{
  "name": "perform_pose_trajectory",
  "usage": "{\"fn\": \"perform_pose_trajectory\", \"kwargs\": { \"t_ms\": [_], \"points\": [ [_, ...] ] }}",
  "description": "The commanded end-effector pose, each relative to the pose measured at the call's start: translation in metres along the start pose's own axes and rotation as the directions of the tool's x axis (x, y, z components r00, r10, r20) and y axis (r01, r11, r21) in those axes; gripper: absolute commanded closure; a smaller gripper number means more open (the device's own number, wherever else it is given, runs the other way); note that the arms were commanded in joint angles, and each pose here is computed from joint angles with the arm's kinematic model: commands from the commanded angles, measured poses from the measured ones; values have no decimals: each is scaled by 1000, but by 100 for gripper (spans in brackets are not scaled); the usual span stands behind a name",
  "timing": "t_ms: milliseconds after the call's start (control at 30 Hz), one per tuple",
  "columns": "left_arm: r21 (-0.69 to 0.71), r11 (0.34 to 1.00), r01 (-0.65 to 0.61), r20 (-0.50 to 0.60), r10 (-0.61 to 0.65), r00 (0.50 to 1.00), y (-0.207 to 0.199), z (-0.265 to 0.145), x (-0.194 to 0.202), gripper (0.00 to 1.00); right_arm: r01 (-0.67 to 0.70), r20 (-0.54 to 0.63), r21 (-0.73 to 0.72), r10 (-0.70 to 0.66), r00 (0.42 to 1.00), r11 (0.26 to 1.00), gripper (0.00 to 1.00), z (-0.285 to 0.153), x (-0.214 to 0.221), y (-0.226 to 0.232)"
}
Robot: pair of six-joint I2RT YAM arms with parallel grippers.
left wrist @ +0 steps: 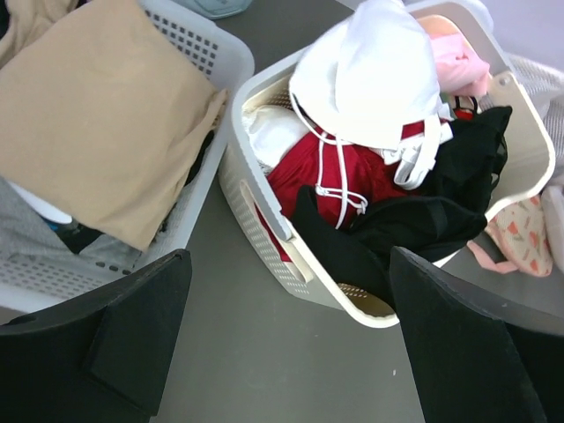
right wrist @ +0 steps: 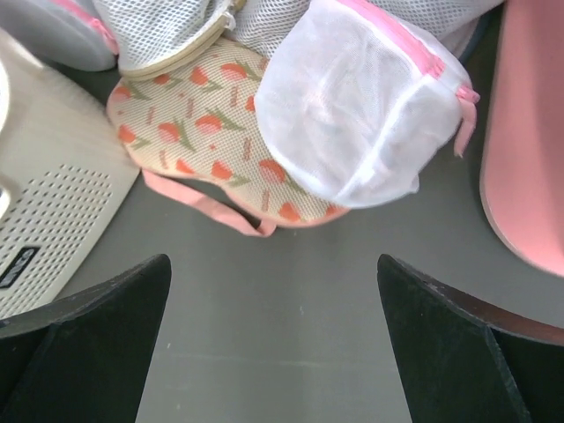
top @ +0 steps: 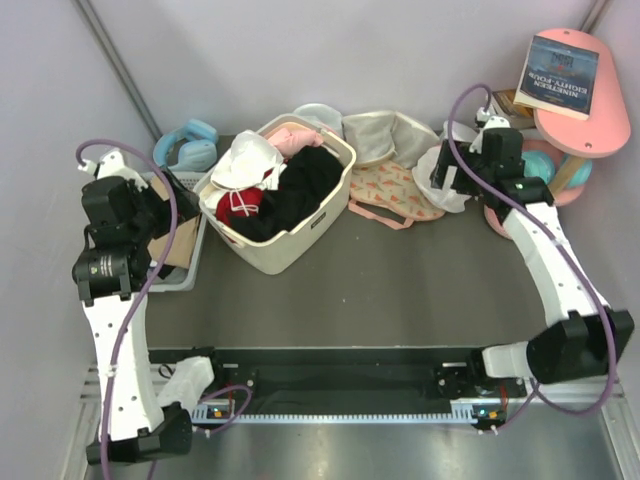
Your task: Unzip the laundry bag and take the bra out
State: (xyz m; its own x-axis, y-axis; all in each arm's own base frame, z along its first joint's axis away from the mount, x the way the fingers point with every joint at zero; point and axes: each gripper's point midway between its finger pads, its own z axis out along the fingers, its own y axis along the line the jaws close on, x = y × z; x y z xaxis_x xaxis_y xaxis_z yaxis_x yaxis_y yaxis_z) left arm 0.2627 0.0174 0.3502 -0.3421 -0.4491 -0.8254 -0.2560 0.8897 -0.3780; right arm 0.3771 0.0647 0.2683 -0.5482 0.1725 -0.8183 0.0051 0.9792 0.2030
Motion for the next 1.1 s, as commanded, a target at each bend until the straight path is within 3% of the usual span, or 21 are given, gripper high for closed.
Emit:
{"fn": "perform_pose_trajectory", "kwargs": {
  "t_ms": [0,267,467,567,600,667,700,733,767,900,1000,1067],
  "points": [
    [49,994,-97,54,95,994,-16,8,-18,3,35,18,-8,-35,999,999,0,48,-16,2],
    [60,994,-91,36,88,995,-22,9,-13,2,3,28,12,-3,1000,1000,0,129,-7,-2],
    [32,995,-94,5,93,996,-14,4,-4,1,5,-47,94,-1,999,996,0,178,13,-11],
    [16,995,-96,1,96,995,-11,1,-2,1,5,-85,169,9,996,986,19,193,25,-24],
    [13,995,-96,2,96,995,-10,0,-2,1,10,-96,188,9,995,982,39,197,29,-28],
    [12,995,-95,1,95,995,-10,-1,-2,1,11,-108,194,10,994,981,62,198,30,-28],
    [14,996,-92,0,92,996,-11,-1,-3,1,15,-104,188,5,995,982,86,195,27,-26],
    [24,996,-90,-2,90,996,-13,-1,-3,1,22,-104,185,-2,995,983,95,192,26,-25],
    [35,995,-89,-2,89,996,-16,0,-4,1,31,-100,181,-13,995,983,100,187,23,-24],
    [70,993,-98,-3,99,995,-23,6,-6,1,116,-67,164,-107,992,980,100,142,7,-13],
    [101,989,-111,0,111,994,-34,11,-9,2,170,-80,137,-160,984,976,100,101,23,-1],
    [119,986,-117,-6,119,993,-42,15,-10,2,213,-148,138,-193,970,967,100,82,58,0]
  ]
}}
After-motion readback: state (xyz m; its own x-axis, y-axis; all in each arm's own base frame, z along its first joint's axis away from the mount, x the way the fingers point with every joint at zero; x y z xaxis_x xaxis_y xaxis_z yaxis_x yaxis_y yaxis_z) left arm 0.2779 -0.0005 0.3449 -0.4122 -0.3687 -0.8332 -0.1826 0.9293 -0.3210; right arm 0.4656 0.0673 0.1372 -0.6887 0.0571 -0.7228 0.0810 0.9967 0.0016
